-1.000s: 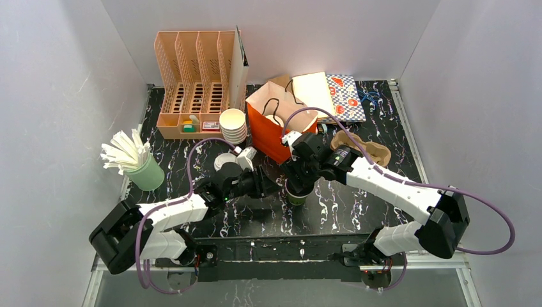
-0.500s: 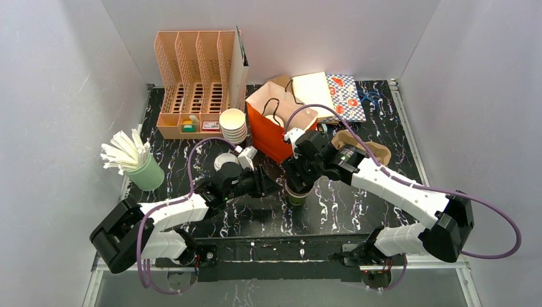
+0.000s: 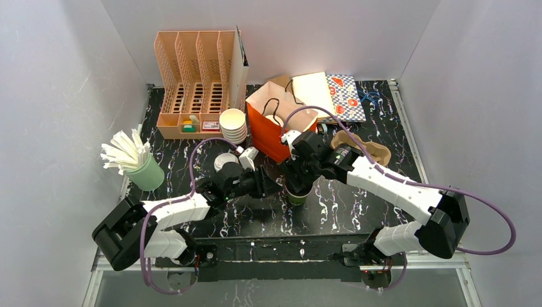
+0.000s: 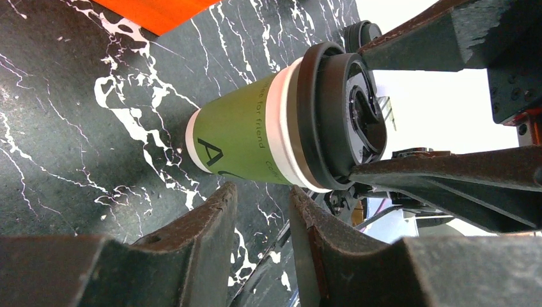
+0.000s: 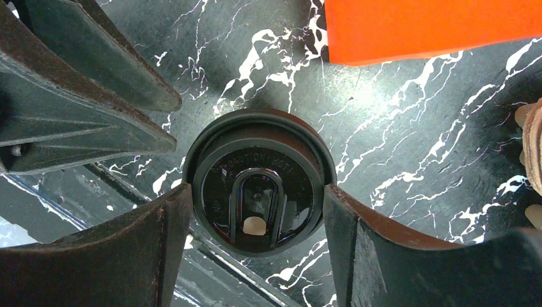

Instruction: Pack the takeout coffee

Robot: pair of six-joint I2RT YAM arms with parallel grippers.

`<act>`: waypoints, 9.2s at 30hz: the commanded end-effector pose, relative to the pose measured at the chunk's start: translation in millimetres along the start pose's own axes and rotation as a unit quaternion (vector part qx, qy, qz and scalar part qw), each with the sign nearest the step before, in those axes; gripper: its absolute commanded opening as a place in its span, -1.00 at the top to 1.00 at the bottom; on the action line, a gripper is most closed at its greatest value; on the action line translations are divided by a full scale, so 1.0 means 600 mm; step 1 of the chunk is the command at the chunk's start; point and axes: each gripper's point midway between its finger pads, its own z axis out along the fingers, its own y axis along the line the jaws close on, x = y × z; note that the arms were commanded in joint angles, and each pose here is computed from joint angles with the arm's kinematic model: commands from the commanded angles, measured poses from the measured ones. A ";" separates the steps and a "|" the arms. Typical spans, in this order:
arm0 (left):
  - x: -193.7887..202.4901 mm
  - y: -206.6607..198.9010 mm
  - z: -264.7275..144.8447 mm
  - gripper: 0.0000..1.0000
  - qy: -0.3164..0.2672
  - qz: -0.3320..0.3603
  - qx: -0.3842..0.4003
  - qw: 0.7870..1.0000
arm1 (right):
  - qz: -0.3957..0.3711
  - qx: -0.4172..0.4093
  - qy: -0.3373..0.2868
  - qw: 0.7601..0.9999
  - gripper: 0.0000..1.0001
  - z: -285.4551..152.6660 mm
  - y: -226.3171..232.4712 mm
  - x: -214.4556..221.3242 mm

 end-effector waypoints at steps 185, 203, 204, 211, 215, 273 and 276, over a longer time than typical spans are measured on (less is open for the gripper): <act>0.012 0.035 0.034 0.51 0.062 -0.017 -0.100 0.993 | 0.373 -0.072 0.048 0.924 0.30 0.070 -0.031 0.195; -0.055 -0.023 0.016 0.44 0.036 0.023 -0.105 0.994 | 0.305 -0.058 -0.039 0.950 0.20 -0.014 -0.066 0.022; -0.058 -0.024 0.014 0.43 0.035 0.025 -0.107 0.993 | 0.302 -0.061 -0.042 0.950 0.17 -0.016 -0.065 0.017; -0.085 -0.034 -0.011 0.34 0.019 0.060 -0.126 0.990 | 0.269 -0.088 -0.082 0.956 -0.07 -0.062 -0.056 -0.033; -0.091 -0.037 -0.022 0.25 0.025 0.089 -0.132 0.987 | 0.257 -0.086 -0.094 0.958 -0.25 -0.079 -0.058 -0.048; -0.036 -0.088 0.096 -0.69 0.186 0.403 -0.167 0.880 | 0.421 -0.071 -0.154 0.891 0.25 -0.014 -0.088 0.047; -0.035 -0.088 0.096 -0.65 0.188 0.402 -0.167 0.880 | 0.418 -0.083 -0.149 0.892 0.27 -0.011 -0.082 0.046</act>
